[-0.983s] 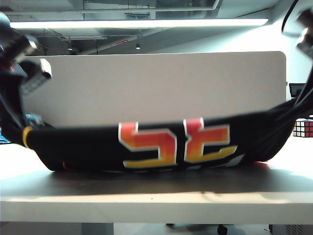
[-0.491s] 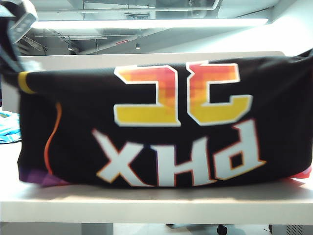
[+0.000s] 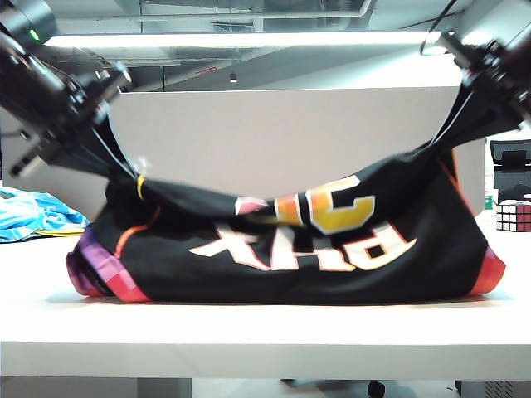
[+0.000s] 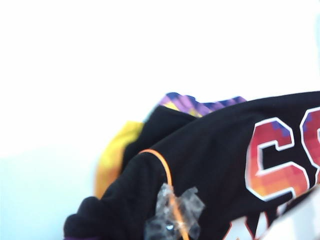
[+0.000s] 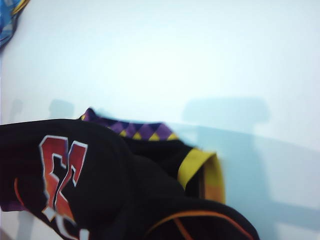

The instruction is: Fold the bottom side of the basketball jersey horizontally towards the center, about one-third of the way, and then fold the bottom of the basketball jersey up towards the top, creating a neat rectangle.

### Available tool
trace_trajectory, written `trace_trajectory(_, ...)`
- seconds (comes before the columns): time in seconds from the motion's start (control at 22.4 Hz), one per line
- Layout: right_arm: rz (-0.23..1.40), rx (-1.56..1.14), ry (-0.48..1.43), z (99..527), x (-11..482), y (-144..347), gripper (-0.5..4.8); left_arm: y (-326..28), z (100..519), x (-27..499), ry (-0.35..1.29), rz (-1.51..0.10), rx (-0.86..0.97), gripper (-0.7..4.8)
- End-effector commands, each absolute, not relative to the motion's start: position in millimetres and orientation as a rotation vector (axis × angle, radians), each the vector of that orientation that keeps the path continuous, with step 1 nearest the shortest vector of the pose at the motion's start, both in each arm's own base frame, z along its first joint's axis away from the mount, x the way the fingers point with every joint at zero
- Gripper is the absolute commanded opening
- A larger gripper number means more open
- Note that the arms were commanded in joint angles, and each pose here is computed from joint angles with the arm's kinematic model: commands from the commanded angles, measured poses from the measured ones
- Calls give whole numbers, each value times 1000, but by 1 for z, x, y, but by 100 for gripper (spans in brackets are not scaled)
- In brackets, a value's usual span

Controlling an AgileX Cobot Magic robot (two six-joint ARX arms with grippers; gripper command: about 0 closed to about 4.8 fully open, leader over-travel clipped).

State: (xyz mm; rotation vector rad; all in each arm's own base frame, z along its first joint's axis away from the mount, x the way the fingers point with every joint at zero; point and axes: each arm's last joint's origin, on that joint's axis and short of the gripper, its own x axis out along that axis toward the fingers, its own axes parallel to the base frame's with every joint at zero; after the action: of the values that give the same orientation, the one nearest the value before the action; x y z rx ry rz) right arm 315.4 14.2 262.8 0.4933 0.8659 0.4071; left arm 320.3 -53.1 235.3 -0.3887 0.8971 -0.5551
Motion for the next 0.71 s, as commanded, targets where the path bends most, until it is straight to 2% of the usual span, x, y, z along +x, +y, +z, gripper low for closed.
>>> trace_trajectory(0.04,412,486,849,262,334,14,-6,-54,228,341,881,-523,-364,-6)
trace_trajectory(0.31,414,483,839,243,357,14,-3,-54,214,361,848,-440,-323,-6)
trace_trajectory(0.36,419,480,836,241,358,14,27,-53,215,362,830,-423,-304,-6)
trace_trajectory(0.4,424,469,832,240,360,14,85,-53,215,363,812,-418,-281,-5)
trace_trajectory(0.45,429,456,821,240,361,14,183,-53,217,364,793,-422,-262,-2)
trace_trajectory(0.54,424,453,808,241,361,12,323,-51,219,366,760,-432,-237,73)
trace_trajectory(0.58,418,455,803,242,362,10,354,-50,219,367,753,-429,-235,121)
trace_trajectory(0.63,413,457,801,244,362,7,355,-47,220,368,746,-424,-236,164)
trace_trajectory(0.71,400,467,803,247,363,2,355,-44,220,368,743,-417,-238,190)
